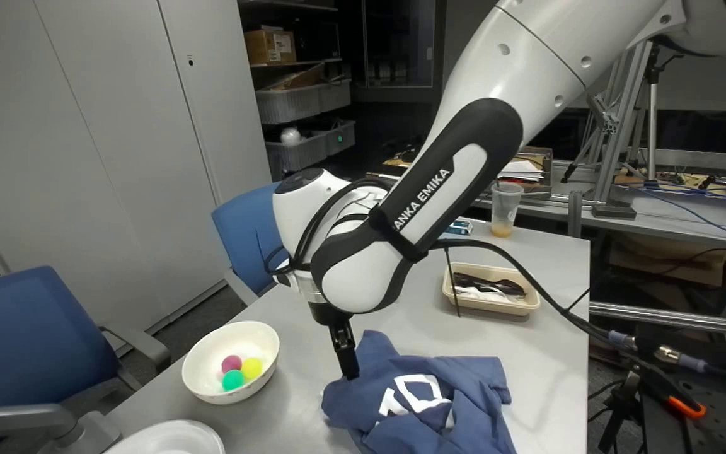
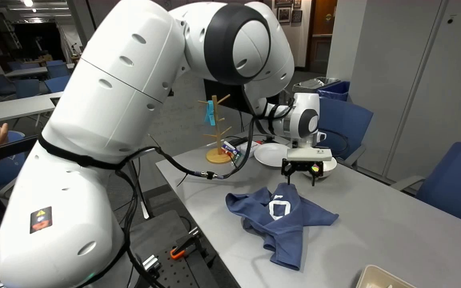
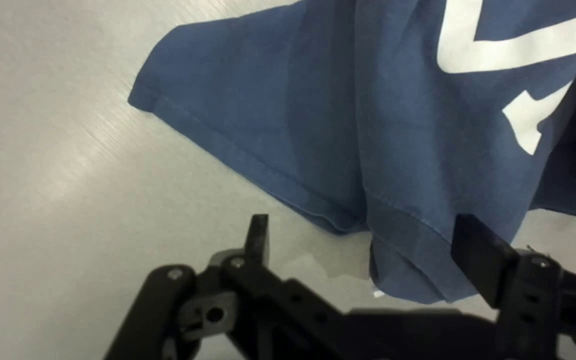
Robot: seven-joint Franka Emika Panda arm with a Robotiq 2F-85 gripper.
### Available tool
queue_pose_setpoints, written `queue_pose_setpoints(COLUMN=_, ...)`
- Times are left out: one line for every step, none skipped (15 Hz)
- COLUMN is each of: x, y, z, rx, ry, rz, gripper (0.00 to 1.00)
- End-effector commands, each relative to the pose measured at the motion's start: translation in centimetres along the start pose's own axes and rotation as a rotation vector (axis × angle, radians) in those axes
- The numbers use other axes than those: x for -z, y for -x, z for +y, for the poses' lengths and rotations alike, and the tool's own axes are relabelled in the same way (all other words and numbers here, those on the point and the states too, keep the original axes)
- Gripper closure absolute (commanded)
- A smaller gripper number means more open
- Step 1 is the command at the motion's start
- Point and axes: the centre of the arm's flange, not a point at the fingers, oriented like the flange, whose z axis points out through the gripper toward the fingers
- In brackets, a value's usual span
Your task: Unfold the t-shirt
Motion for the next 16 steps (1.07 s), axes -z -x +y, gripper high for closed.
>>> queue_pose_setpoints(x=-1.2, y=-0.6, z=2.5, rx=-0.038, ry=-0.057, rz=0.025, gripper=0.1)
queue_pose_setpoints(x=-1.6, y=-0.5, z=2.9, rx=-0.056, ry=-0.071, rz=0.027, gripper=0.12)
queue_pose_setpoints(x=-2.0, y=-0.3, z=3.2, rx=-0.072, ry=-0.084, rz=0.028, gripper=0.14)
queue_pose_setpoints(x=-2.4, y=-0.1, z=3.4, rx=-0.094, ry=-0.094, rz=0.027, gripper=0.18)
queue_pose_setpoints(x=-2.8, y=0.0, z=3.5, rx=-0.111, ry=-0.102, rz=0.026, gripper=0.24)
queue_pose_setpoints(x=-3.3, y=0.2, z=3.7, rx=-0.127, ry=-0.105, rz=0.025, gripper=0.26)
queue_pose_setpoints(x=-3.8, y=0.4, z=3.6, rx=-0.136, ry=-0.122, rz=0.016, gripper=0.32)
queue_pose_setpoints(x=-4.4, y=0.6, z=3.4, rx=-0.145, ry=-0.132, rz=0.007, gripper=0.41)
queue_pose_setpoints(x=-4.8, y=0.8, z=3.2, rx=-0.151, ry=-0.141, rz=-0.002, gripper=0.38)
queue_pose_setpoints(x=-5.1, y=0.8, z=2.9, rx=-0.154, ry=-0.148, rz=-0.01, gripper=0.4)
queue_pose_setpoints(x=-5.4, y=0.8, z=2.6, rx=-0.157, ry=-0.157, rz=-0.016, gripper=0.44)
queue_pose_setpoints(x=-5.5, y=0.7, z=2.3, rx=-0.156, ry=-0.162, rz=-0.023, gripper=0.4)
queue_pose_setpoints(x=-5.5, y=0.6, z=2.0, rx=-0.154, ry=-0.164, rz=-0.03, gripper=0.39)
queue_pose_setpoints(x=-5.4, y=0.5, z=1.8, rx=-0.154, ry=-0.165, rz=-0.035, gripper=0.39)
queue_pose_setpoints(x=-5.1, y=0.4, z=1.5, rx=-0.153, ry=-0.168, rz=-0.039, gripper=0.38)
queue_pose_setpoints(x=-4.9, y=0.3, z=1.3, rx=-0.151, ry=-0.163, rz=-0.046, gripper=0.38)
